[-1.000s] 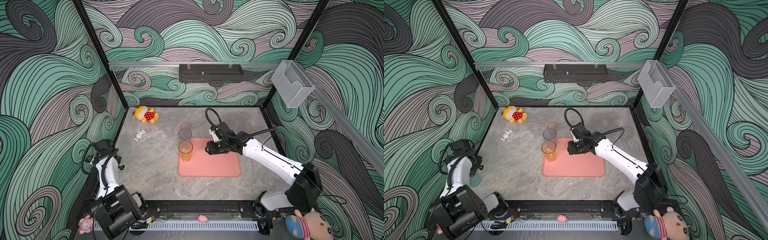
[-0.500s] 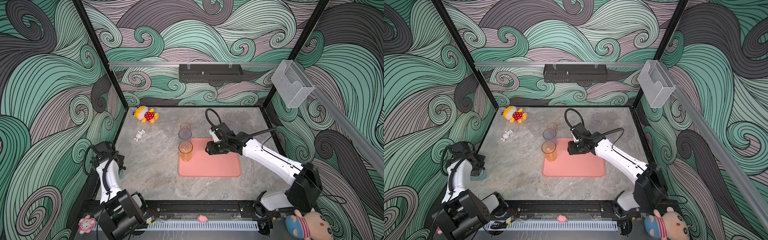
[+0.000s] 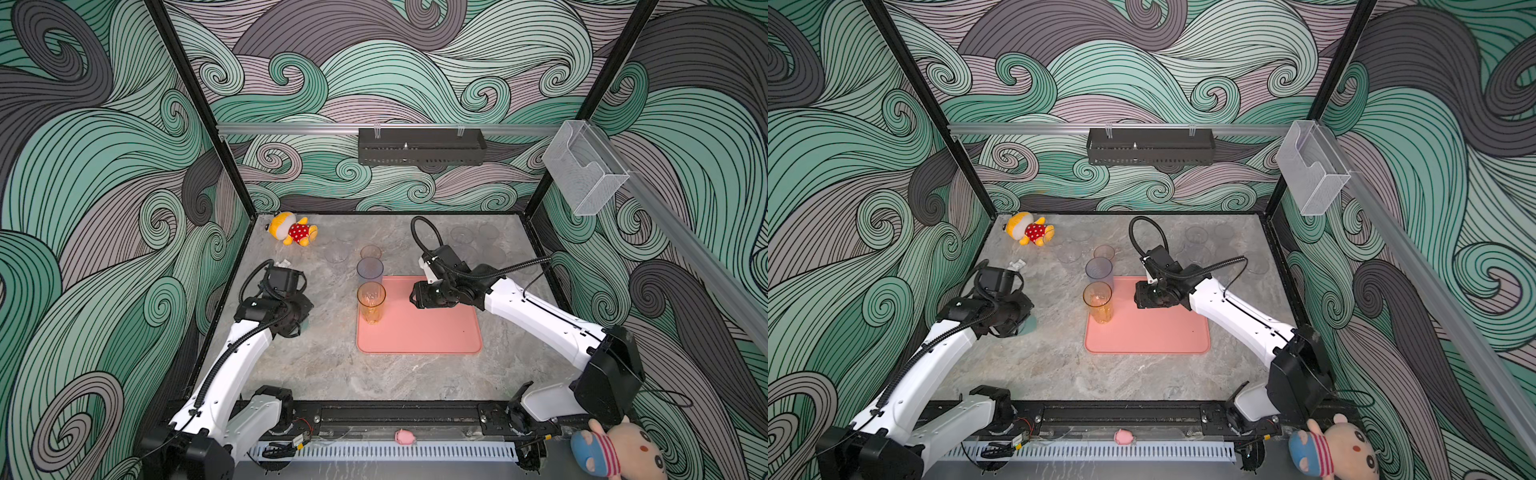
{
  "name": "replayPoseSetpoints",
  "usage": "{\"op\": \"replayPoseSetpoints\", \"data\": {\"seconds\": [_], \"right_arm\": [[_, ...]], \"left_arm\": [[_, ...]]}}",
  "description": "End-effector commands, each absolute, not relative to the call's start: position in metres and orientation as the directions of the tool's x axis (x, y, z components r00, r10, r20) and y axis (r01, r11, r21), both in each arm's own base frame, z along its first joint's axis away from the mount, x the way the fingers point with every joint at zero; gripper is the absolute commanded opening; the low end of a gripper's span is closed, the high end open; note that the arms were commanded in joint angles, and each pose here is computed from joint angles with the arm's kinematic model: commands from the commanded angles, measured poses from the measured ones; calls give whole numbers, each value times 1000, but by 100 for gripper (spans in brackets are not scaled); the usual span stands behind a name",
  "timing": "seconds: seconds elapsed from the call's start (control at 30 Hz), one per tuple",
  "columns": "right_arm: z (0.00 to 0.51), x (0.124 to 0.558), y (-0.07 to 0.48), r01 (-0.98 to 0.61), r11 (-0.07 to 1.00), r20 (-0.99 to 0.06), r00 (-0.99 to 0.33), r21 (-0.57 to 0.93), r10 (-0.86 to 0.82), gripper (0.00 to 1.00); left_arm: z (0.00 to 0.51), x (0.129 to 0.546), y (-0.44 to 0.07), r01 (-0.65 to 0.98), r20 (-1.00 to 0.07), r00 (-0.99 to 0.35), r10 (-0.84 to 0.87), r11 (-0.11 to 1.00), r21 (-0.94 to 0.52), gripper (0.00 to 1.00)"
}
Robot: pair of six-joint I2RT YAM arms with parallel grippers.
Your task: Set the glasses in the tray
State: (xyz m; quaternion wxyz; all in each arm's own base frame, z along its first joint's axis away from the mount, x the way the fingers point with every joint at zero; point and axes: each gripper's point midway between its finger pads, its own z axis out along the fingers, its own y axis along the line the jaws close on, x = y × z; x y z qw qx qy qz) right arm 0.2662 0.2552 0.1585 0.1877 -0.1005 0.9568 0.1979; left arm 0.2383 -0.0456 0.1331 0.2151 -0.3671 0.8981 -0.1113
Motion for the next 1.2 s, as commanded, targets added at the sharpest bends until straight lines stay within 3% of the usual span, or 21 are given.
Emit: {"op": "replayPoseSetpoints", "data": {"seconds": [0.0,0.13,0.37,0.5,0.67,0.87,1.03,1.17], "right_arm": [[162,265,259,-265,906,-412,-904,330,-114,50],[162,261,268,-284,906,-414,-899,313,-139,50],[162,255,282,-316,903,-419,-891,293,-176,50],[162,251,287,-325,901,-420,-888,287,-187,50],[161,248,292,-333,898,-421,-886,286,-194,50],[168,246,298,-345,894,-435,-878,286,-200,50],[183,243,302,-350,886,-461,-868,303,-185,50],[203,235,315,-389,869,-497,-844,306,-203,49]], "left_arm": [[121,225,-70,-619,-295,-664,-688,726,-300,0],[107,217,-111,-540,-275,-752,-599,799,-266,0],[84,212,-138,-456,-237,-829,-506,858,-237,0],[90,216,-142,-418,-245,-848,-471,877,-237,7],[121,224,-148,-325,-301,-866,-400,906,-271,29],[144,225,-148,-275,-334,-869,-366,917,-289,34],[184,225,-138,-199,-426,-848,-316,934,-298,34],[226,230,-105,-146,-608,-751,-257,963,-227,35]]}}
